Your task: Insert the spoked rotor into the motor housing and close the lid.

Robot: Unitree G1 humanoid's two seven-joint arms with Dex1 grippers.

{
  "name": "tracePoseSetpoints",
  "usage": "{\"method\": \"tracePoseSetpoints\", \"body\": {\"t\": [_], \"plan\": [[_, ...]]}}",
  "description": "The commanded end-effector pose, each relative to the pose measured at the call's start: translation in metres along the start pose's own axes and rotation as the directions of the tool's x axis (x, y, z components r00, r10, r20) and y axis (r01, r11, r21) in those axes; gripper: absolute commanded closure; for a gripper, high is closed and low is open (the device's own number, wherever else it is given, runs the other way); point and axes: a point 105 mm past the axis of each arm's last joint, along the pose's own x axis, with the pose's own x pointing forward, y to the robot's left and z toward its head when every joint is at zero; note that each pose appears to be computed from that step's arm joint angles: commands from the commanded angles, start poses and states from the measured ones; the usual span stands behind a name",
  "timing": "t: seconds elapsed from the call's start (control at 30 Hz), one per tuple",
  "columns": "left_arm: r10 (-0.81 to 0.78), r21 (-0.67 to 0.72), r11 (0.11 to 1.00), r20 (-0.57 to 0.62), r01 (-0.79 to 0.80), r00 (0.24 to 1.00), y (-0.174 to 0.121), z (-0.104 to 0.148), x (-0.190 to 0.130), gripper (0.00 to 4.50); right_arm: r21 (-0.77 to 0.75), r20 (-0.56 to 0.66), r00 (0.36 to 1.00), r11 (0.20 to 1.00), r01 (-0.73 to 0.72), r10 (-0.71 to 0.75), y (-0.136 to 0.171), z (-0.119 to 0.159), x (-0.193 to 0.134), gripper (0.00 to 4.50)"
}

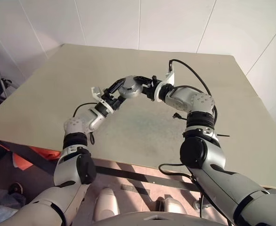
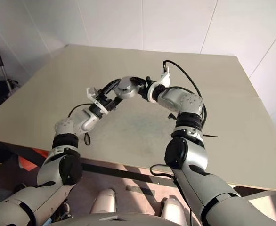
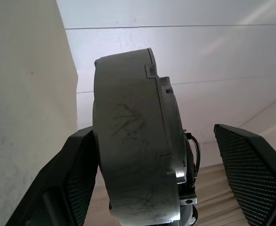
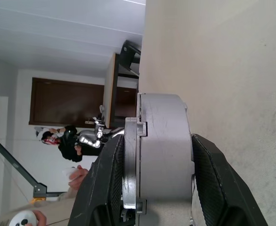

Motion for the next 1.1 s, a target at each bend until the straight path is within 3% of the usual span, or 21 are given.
{"method": "tracePoseSetpoints", "body": {"t": [0.03,0.2,0.5,0.53,0.63,0.77,0.87,0.97,1.1], "plan": [[-0.051,0.033,0.998,-0.010,0.051,0.999,-0.015,0.001,0.012,0.91,-0.049,0.043,0.994,0.994,-0.097,0.099,0.029,0.011,-0.005,2.42],[-0.049,0.039,0.998,-0.005,0.049,0.999,-0.014,0.002,0.012,2.33,-0.053,0.049,0.994,0.994,-0.094,0.096,0.029,0.011,-0.006,2.42],[-0.029,0.033,0.999,-0.005,0.029,1.000,-0.010,0.003,0.012,2.35,-0.117,0.062,0.989,0.986,-0.123,0.131,0.033,0.011,-0.007,2.42],[-0.027,0.034,0.999,-0.002,0.027,1.000,-0.010,0.003,0.012,2.35,-0.123,0.058,0.989,0.985,-0.125,0.133,0.034,0.010,-0.007,1.69],[-0.018,0.057,0.998,0.026,0.017,1.000,-0.009,0.010,0.006,2.35,-0.200,0.207,0.977,0.980,-0.005,0.048,0.026,0.030,-0.010,0.83],[0.013,0.154,0.988,0.122,-0.032,0.992,-0.005,0.030,-0.006,2.35,-0.245,0.297,0.954,0.969,0.034,0.042,0.023,0.042,-0.014,0.83],[0.044,0.238,0.965,0.264,-0.109,0.963,-0.002,0.057,-0.024,2.35,-0.231,0.312,0.949,0.972,0.043,0.032,0.017,0.044,-0.015,0.83],[0.144,0.242,0.934,0.423,-0.265,0.895,0.010,0.089,-0.053,2.35,-0.231,0.316,0.948,0.972,0.049,0.027,0.014,0.044,-0.016,0.83],[0.191,0.254,0.901,0.493,-0.350,0.849,0.013,0.103,-0.072,2.35,-0.232,0.309,0.951,0.971,0.051,0.024,0.012,0.043,-0.015,0.83]]}}
